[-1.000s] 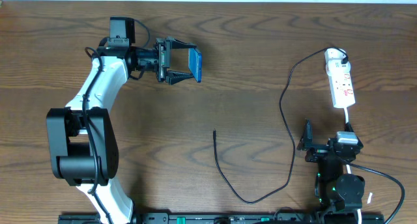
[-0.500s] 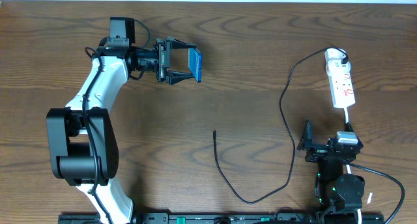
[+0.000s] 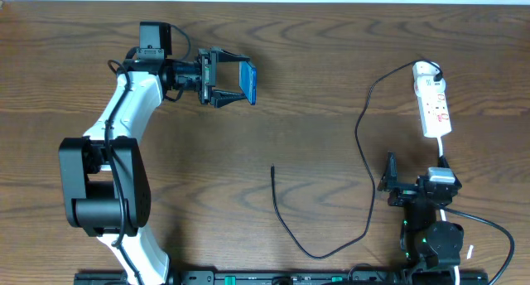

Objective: Plug charger to phone and switch on socket

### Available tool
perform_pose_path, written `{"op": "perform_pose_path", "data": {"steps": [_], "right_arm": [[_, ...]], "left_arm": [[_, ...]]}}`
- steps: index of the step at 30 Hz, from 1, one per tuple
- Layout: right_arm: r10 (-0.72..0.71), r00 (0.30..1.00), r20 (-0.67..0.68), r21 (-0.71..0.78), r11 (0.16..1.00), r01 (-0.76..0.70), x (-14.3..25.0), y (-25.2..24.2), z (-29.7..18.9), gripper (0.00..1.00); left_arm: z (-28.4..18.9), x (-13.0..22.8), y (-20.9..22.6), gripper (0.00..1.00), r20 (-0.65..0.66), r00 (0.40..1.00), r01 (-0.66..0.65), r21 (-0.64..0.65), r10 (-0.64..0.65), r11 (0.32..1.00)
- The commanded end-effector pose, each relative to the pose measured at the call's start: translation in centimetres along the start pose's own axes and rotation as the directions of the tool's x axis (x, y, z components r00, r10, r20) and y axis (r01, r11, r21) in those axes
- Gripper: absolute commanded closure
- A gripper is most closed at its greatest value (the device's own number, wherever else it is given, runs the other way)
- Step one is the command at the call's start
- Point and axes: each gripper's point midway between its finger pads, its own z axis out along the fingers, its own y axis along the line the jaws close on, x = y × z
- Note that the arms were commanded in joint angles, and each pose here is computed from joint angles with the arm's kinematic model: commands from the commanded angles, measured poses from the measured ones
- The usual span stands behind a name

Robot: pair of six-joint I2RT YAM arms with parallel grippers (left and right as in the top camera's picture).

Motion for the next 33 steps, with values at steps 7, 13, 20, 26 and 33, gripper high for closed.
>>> {"op": "perform_pose_path", "data": {"steps": [7, 13, 20, 26, 33], "right_arm": [[0.011, 1.0, 0.002, 0.009, 1.0, -0.011, 0.0, -0.2, 0.0, 0.01], [0.011, 1.0, 0.002, 0.009, 1.0, -0.011, 0.0, -0.2, 0.0, 0.01], [0.011, 1.0, 0.002, 0.009, 1.0, -0.011, 0.0, -0.2, 0.0, 0.01], [0.011, 1.0, 0.002, 0.009, 1.0, -0.011, 0.0, -0.2, 0.0, 0.01], [0.011, 1.0, 0.002, 0.009, 1.0, -0.011, 0.0, -0.2, 0.0, 0.01]], "left_arm": [[-0.5, 2.0, -1.5, 0.92, -0.02, 0.999, -0.046, 0.021, 0.046, 0.999], [-0.5, 1.6, -1.5, 0.93, 0.002, 0.999, -0.046, 0.016, 0.046, 0.999], [-0.5, 0.5, -1.3, 0.92, 0.065, 0.996, -0.055, 0.003, 0.055, 0.998], [-0.9, -2.0, -0.9, 0.93, 0.206, 0.973, -0.102, -0.039, 0.108, 0.994], [-1.4, -3.9, -2.0, 0.93, 0.303, 0.906, -0.283, -0.081, 0.294, 0.956]]}}
